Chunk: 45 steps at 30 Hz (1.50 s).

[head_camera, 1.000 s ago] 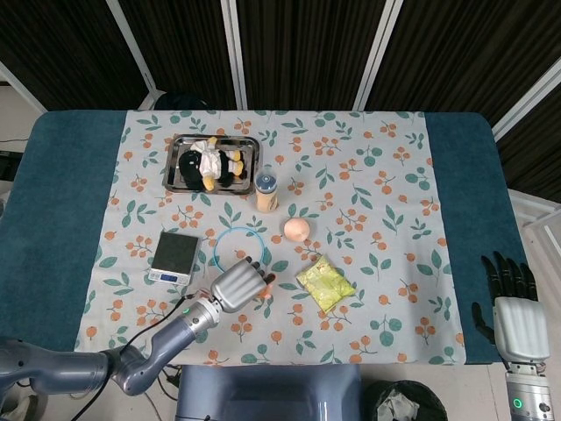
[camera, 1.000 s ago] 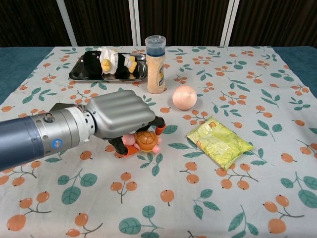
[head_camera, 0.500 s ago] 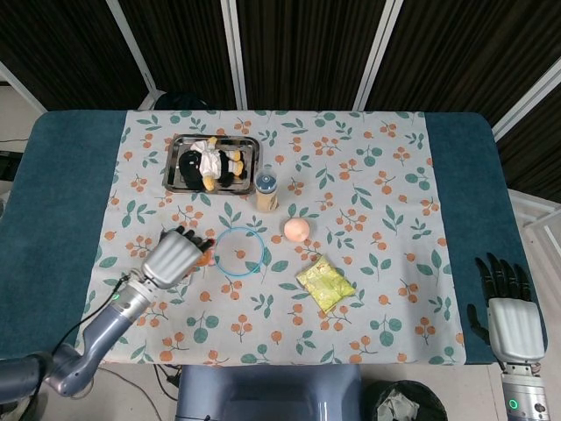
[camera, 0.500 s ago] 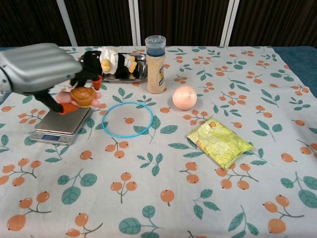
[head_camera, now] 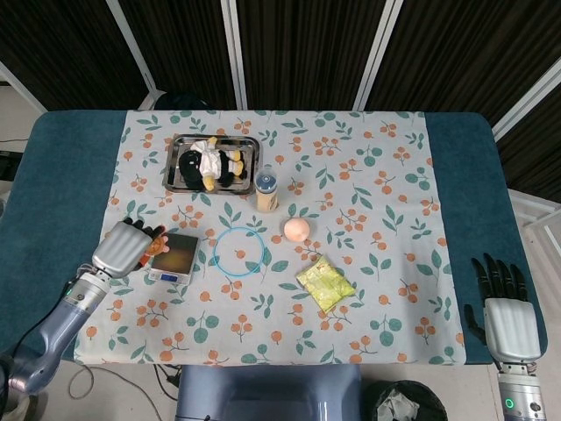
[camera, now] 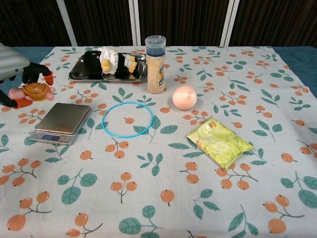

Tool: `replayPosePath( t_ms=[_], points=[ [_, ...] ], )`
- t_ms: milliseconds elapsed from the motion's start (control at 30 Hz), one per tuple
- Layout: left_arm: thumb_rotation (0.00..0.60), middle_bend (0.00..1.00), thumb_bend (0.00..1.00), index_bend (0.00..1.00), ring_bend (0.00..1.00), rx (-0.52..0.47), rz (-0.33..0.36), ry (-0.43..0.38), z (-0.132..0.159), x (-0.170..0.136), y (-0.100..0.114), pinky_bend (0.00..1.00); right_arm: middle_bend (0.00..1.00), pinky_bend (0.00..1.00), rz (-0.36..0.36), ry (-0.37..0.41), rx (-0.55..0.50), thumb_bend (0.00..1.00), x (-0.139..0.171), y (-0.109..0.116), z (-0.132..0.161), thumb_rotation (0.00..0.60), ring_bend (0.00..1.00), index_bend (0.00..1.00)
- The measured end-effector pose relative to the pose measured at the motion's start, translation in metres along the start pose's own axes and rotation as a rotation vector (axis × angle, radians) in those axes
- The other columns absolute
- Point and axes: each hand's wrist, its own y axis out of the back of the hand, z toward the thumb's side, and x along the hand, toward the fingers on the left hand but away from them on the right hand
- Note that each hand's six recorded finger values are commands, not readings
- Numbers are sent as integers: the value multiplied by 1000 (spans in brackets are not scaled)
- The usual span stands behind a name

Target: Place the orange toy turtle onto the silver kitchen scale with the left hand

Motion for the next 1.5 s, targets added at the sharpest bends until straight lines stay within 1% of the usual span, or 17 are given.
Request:
replayPosePath(
  t_ms=[200,433,500,567,733,933,1033,1100,1167,1267,1367,1467,1500],
  points=[
    [600,547,309,312,426,-29,-31,10,0,10,-16,485,0,0,-5,-1,1,500,0,1,-1,600,14,7],
    [600,523,309,311,409,-37,-24,-15,13,21,-16,479,0,0,-1,-4,-2,501,0,1,-1,600,14,7],
    [600,510,293,308,399,-36,-22,-20,15,22,-16,471,0,0,0,-3,-1,500,0,1,-1,600,14,6],
    [600,487,262,299,379,-34,-27,-24,17,23,-16,456,0,0,1,-4,-2,501,0,1,-1,600,13,6],
    [600,394,181,258,305,-38,-61,-43,22,22,-21,384,0,0,1,-6,-3,500,0,1,-2,600,14,6],
    [600,297,164,230,194,-36,-96,-68,26,22,-21,284,0,0,2,-4,-1,501,0,1,-1,600,14,6],
    [600,255,164,219,144,-30,-122,-79,26,20,-22,250,0,0,2,-5,-2,500,0,1,-2,600,14,6],
    [600,235,164,216,125,-21,-122,-78,24,20,-18,239,0,0,3,-5,-1,501,0,1,-2,600,14,7],
    [600,223,164,214,120,-27,-110,-73,23,20,-12,237,0,0,3,-5,-1,501,0,1,-2,600,14,7],
    [600,207,165,202,119,-49,-64,-57,21,18,2,234,0,0,2,-6,-2,501,0,2,-2,600,14,6],
    [600,194,164,191,119,-74,11,-37,17,13,20,232,0,0,3,-5,-1,501,0,1,-2,600,14,7],
    [600,167,151,173,109,-93,109,-13,12,1,40,227,0,0,1,-3,-2,501,0,2,-1,600,14,7],
    [600,152,139,163,99,-102,151,2,8,-7,47,220,0,0,0,-3,-3,501,1,2,-1,600,14,6]
  ],
)
